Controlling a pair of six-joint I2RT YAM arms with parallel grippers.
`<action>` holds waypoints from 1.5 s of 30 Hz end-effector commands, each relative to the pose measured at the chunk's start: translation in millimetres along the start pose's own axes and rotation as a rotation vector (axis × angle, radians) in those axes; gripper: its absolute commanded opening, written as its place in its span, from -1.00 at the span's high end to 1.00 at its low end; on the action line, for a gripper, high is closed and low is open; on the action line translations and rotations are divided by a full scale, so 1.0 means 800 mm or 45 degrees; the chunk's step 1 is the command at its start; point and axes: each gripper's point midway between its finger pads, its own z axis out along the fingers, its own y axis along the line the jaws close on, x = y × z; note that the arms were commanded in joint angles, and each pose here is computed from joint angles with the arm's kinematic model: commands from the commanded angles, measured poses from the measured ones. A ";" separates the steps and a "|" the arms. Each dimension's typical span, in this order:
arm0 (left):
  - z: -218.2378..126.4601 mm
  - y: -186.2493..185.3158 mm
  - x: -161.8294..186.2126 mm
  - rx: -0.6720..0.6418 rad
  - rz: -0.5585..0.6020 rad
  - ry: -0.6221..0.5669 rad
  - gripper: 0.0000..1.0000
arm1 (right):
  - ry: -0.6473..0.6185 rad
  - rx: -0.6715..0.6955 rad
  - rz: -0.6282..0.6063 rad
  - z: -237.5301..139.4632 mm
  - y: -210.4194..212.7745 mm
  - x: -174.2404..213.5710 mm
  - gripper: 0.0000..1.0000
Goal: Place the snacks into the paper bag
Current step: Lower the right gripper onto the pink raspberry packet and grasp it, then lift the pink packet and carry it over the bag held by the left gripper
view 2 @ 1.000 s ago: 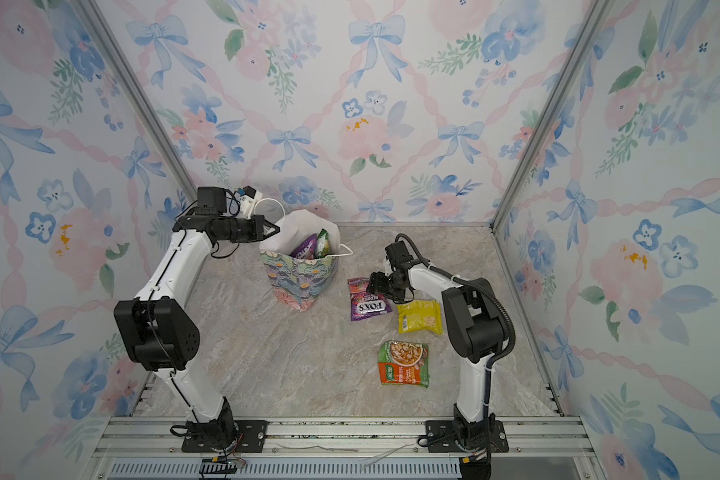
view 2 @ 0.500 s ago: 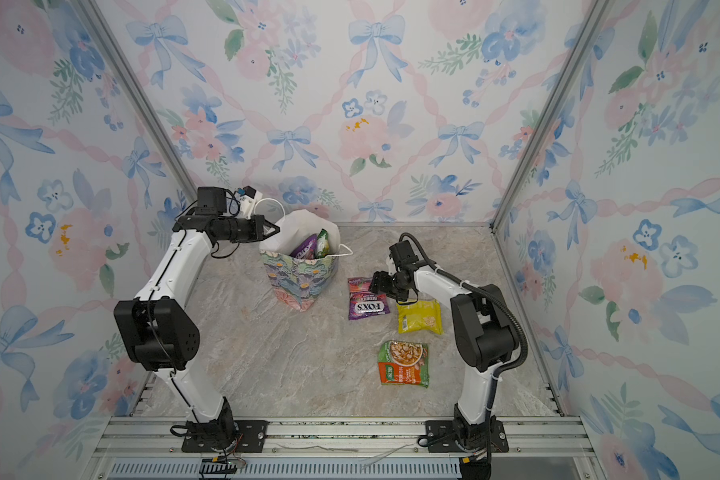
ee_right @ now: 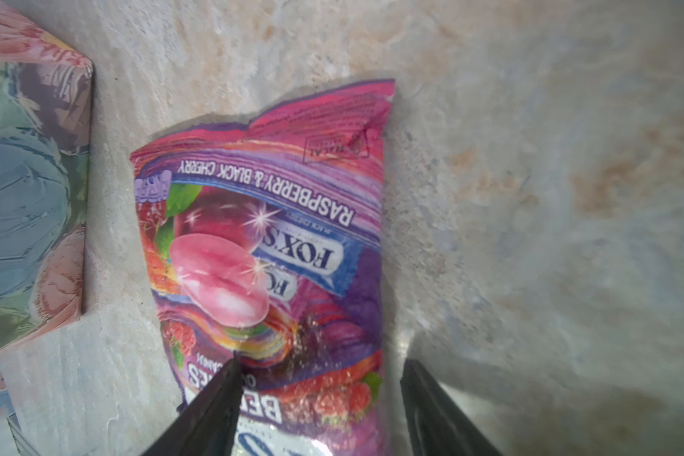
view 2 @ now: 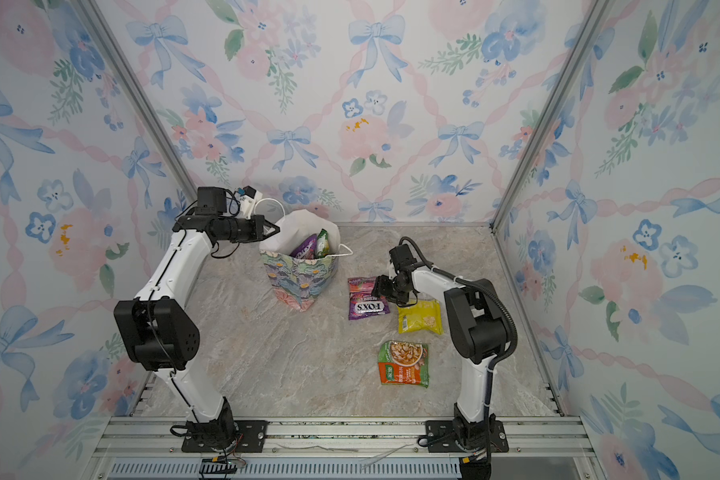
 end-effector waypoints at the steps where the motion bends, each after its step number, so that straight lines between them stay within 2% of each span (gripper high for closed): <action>1: -0.011 -0.005 -0.003 0.006 0.016 -0.018 1.00 | 0.003 -0.037 -0.011 0.010 0.018 -0.003 -0.25; 3: -0.010 -0.005 -0.002 0.006 0.016 -0.017 1.00 | 0.005 -0.042 -0.007 0.016 0.021 -0.001 -0.16; 12: -0.011 -0.005 -0.003 0.005 0.017 -0.019 1.00 | -0.049 -0.100 0.063 0.021 0.034 -0.009 0.78; 15: -0.011 -0.005 -0.003 0.005 0.018 -0.019 1.00 | -0.068 -0.134 0.102 0.015 0.041 -0.014 0.98; 30: -0.012 -0.006 -0.003 0.009 0.016 -0.019 1.00 | -0.250 -0.267 0.131 -0.070 0.086 -0.047 1.00; 40: -0.013 -0.006 -0.003 0.006 0.019 -0.022 1.00 | -0.454 -0.302 0.116 -0.168 0.112 -0.073 1.00; 45: -0.014 -0.008 -0.004 0.010 0.021 -0.025 1.00 | -0.615 -0.276 0.069 -0.240 0.124 -0.087 1.00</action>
